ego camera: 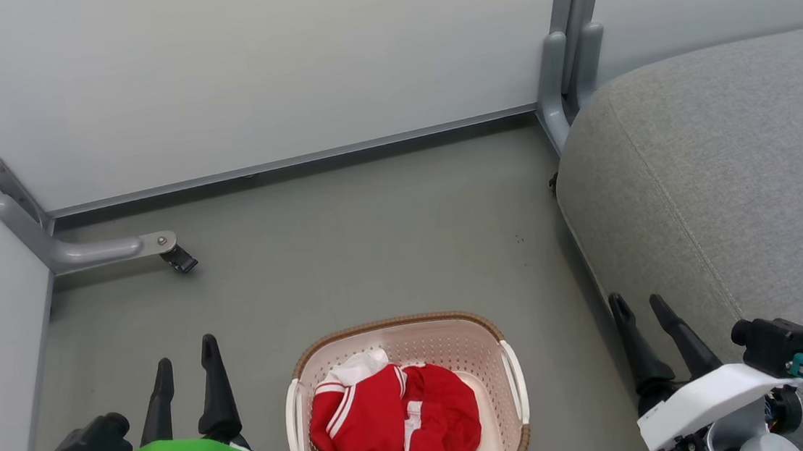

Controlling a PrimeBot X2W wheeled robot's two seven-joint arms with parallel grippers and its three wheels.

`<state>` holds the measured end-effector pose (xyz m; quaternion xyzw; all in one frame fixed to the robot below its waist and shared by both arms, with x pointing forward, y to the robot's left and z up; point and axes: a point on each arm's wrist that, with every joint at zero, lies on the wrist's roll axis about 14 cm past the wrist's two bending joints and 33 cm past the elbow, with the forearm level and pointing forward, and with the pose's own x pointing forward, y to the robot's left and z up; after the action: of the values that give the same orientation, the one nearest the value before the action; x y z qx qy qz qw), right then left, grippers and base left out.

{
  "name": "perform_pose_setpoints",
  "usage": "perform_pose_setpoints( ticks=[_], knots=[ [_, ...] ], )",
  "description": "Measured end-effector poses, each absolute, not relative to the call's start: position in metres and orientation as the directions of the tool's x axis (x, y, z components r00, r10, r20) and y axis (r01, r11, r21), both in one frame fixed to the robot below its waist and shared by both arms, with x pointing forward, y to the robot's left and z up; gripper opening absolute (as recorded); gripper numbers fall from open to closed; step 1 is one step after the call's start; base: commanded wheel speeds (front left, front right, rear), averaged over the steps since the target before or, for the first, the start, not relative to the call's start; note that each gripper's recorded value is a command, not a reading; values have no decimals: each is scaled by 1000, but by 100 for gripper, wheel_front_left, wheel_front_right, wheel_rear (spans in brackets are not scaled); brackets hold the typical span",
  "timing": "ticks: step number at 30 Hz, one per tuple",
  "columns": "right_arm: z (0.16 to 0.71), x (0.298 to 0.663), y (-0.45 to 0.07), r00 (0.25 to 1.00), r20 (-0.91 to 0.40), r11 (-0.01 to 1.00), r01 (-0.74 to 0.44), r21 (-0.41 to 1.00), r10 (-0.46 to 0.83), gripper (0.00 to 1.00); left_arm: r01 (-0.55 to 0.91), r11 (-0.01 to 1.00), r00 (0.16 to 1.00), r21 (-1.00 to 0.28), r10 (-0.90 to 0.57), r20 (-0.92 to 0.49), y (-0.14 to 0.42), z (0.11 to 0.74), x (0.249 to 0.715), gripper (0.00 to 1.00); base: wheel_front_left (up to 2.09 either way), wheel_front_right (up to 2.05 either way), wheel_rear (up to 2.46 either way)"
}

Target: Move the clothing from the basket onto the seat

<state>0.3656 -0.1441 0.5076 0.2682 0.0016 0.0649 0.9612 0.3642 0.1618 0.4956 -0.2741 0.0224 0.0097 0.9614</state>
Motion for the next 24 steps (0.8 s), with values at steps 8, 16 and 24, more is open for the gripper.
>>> perform_pose_setpoints(
  ticks=[8,16,24],
  knots=[
    [510,362,-142,990,48,892,-144,429,136,100,-14,897,1000,-442,1,-31,157,497,361,100,0,0,0],
    [512,360,-139,987,64,924,-162,348,149,100,-4,935,1000,-355,6,3,156,504,359,100,0,0,0],
    [515,358,-135,983,80,945,-182,272,167,100,29,960,999,-279,-19,39,148,511,357,100,0,0,0]
  ],
)
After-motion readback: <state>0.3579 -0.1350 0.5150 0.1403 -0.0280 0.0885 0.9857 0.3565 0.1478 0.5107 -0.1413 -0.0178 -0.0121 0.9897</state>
